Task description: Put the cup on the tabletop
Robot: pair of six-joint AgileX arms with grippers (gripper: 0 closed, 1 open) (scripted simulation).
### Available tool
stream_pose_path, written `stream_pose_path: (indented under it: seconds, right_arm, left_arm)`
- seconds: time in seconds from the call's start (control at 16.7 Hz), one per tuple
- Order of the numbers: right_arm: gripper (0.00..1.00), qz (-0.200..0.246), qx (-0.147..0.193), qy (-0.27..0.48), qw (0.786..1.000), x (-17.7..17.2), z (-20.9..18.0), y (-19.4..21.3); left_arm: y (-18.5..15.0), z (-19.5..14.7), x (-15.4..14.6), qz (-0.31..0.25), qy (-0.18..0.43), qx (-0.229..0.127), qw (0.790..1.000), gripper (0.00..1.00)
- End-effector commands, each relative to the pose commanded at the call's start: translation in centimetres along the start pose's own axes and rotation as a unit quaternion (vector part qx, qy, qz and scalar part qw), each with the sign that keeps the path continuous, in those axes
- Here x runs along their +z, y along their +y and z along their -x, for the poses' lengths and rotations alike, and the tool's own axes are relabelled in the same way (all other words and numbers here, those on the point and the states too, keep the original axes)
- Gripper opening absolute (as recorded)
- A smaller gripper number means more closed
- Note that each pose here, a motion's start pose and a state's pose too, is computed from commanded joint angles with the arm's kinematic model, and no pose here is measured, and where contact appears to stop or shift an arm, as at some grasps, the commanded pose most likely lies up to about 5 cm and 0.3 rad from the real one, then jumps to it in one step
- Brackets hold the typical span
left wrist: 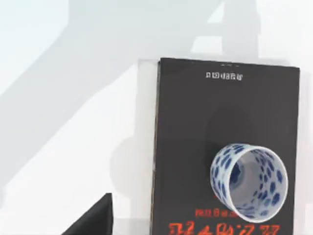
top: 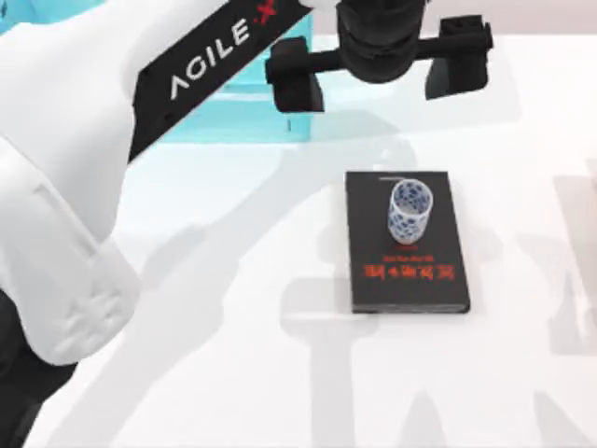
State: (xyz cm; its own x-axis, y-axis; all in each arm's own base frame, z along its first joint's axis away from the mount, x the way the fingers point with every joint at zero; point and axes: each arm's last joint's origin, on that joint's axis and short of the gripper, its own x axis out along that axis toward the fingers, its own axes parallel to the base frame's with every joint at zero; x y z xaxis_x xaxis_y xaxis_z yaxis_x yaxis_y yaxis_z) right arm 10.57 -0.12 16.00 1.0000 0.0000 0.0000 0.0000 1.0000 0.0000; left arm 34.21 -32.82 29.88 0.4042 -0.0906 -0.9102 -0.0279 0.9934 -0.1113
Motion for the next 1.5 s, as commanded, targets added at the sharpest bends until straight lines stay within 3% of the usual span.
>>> stream_pose_path:
  seconds: [0.3,0.72,1.26,1.5]
  right_arm:
    - [1.00,0.000,0.000,0.000,1.000,0.0,0.0,0.0]
    - [1.00,0.000,0.000,0.000,1.000,0.0,0.0,0.0]
    - [1.00,0.000,0.000,0.000,1.000,0.0,0.0,0.0]
    - [1.00,0.000,0.000,0.000,1.000,0.0,0.0,0.0]
  left_arm:
    - [-3.4,-4.3,-3.5,-0.041,0.057,0.044,0.997,1.00]
    - [-3.4,-5.0,-3.5,-0.041,0.059,0.046,0.996,1.00]
    - [-2.7,-13.5,-4.5,-0.041,0.057,0.044,0.997,1.00]
    - [-2.5,-14.3,-4.7,-0.042,0.058,0.045,0.996,1.00]
